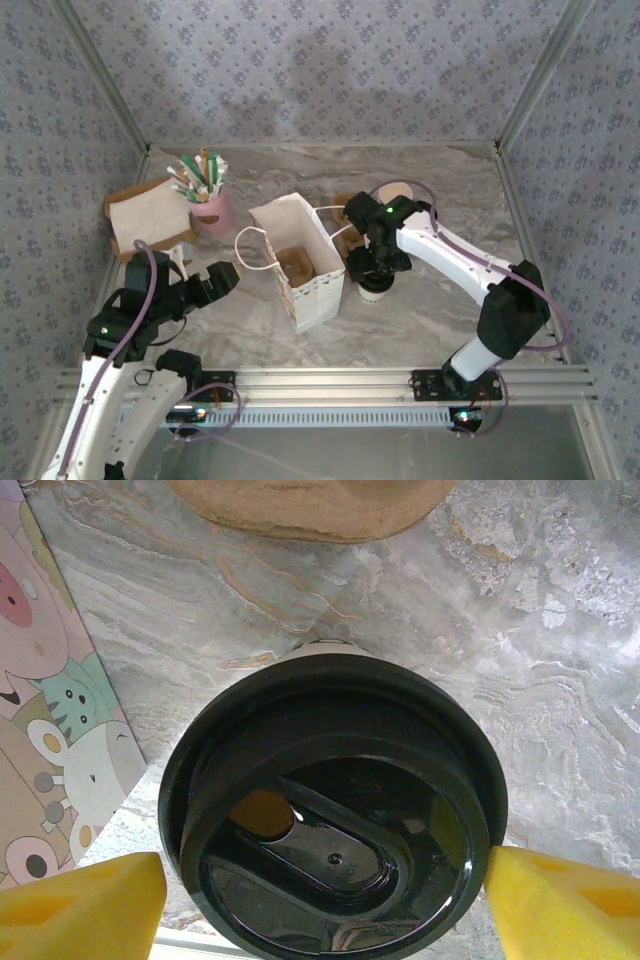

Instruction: Pack the takeout coffee

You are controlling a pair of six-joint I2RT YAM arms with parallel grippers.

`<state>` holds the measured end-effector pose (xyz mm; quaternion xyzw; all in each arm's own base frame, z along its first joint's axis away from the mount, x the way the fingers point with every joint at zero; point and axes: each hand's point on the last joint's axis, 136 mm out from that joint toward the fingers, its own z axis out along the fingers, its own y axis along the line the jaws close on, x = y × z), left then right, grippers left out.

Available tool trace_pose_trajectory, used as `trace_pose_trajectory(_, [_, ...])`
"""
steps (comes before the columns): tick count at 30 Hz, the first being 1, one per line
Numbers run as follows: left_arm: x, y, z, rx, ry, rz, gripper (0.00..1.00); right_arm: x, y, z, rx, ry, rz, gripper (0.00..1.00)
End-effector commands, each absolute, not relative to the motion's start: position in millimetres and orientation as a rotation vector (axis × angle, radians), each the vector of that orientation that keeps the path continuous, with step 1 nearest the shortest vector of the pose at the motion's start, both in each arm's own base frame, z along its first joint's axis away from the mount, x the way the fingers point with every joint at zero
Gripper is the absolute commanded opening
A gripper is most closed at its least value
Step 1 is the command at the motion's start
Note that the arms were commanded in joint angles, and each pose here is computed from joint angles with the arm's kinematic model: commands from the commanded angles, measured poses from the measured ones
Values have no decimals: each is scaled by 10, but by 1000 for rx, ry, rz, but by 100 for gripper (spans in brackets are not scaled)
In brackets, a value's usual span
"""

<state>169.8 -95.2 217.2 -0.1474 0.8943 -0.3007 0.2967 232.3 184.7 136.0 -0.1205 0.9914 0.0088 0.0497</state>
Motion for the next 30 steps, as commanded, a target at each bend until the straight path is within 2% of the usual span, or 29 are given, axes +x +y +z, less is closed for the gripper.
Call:
trace_pose_trajectory(1, [1732,-965,2193,-370,2357,-807,100,2311,1806,1386,-395,3029,-27,84])
trace_pose_trajectory(30, [1742,-982,2163,-379,2358,-822,99,2371,1828,1270,-352,3047,41,80])
